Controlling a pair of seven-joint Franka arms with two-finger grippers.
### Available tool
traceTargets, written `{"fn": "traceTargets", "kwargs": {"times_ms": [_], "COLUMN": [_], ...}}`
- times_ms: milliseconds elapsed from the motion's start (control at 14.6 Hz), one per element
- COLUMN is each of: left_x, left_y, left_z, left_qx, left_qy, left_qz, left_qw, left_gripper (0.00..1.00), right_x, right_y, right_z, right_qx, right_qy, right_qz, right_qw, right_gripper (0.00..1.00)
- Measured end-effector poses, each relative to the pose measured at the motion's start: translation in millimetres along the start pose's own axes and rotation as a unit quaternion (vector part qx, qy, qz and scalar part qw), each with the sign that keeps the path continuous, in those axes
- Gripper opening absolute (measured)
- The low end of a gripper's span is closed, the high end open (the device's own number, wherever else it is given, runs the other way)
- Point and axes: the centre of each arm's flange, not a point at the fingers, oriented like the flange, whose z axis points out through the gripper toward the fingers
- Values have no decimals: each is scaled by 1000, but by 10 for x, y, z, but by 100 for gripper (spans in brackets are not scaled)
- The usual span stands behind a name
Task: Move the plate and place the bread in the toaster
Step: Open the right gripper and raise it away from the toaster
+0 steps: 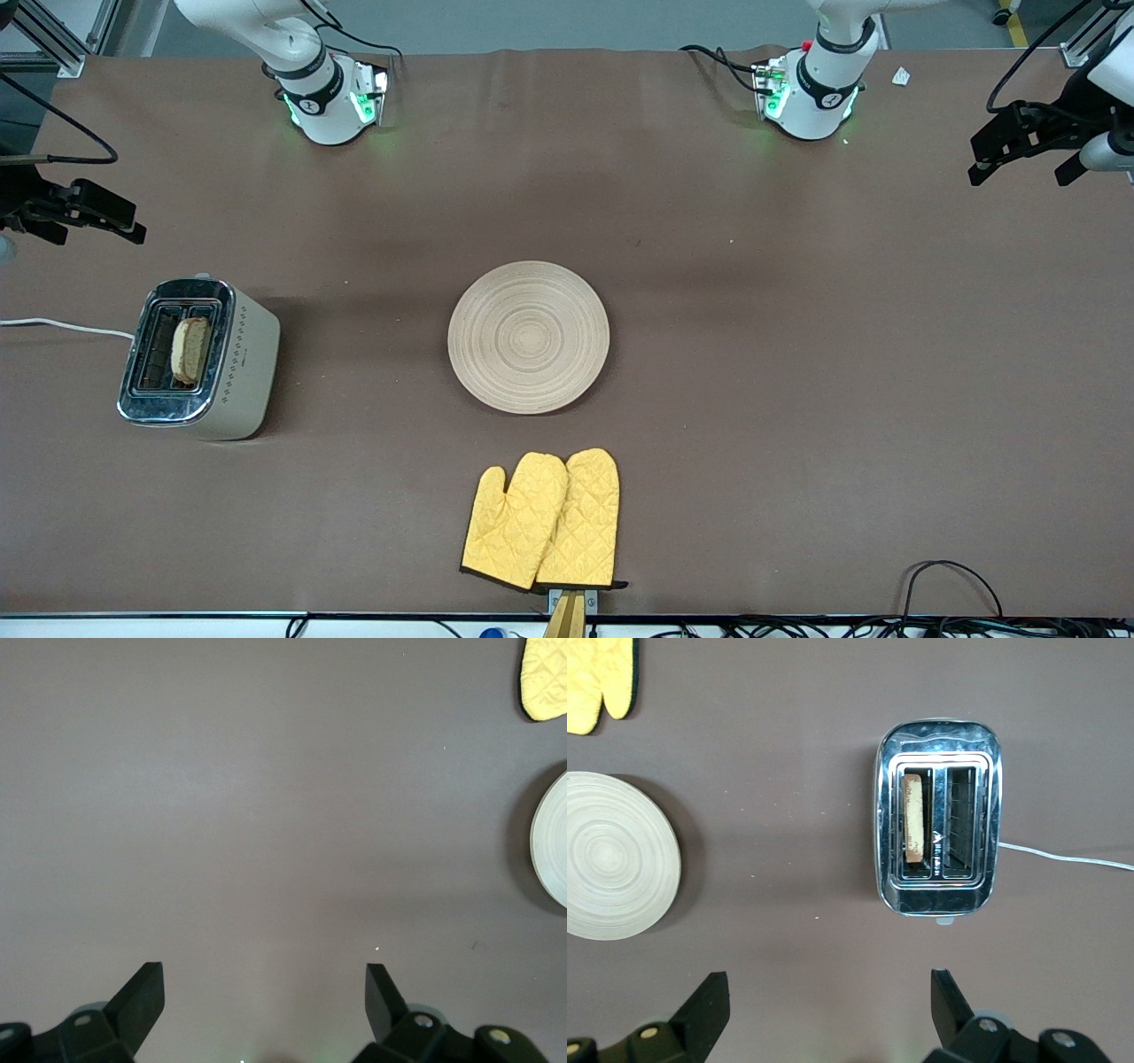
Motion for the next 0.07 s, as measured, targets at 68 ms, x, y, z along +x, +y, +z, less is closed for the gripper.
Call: {"fn": "traceTargets", "kwargs": {"times_ms": [68], "left_x": [2], "left_y": [-4], "left_z": [-6], "left_qx": [0], "left_qy": [1], "left_qz": [0], "left_qw": [1000], "left_gripper": [100], "right_x": [-1], "right_y": [1], "right_z": [-5], "right_qx": [-13], "right_qy": [0], "right_qz": [-2], "right_qw": [1000], "right_gripper": [100]}}
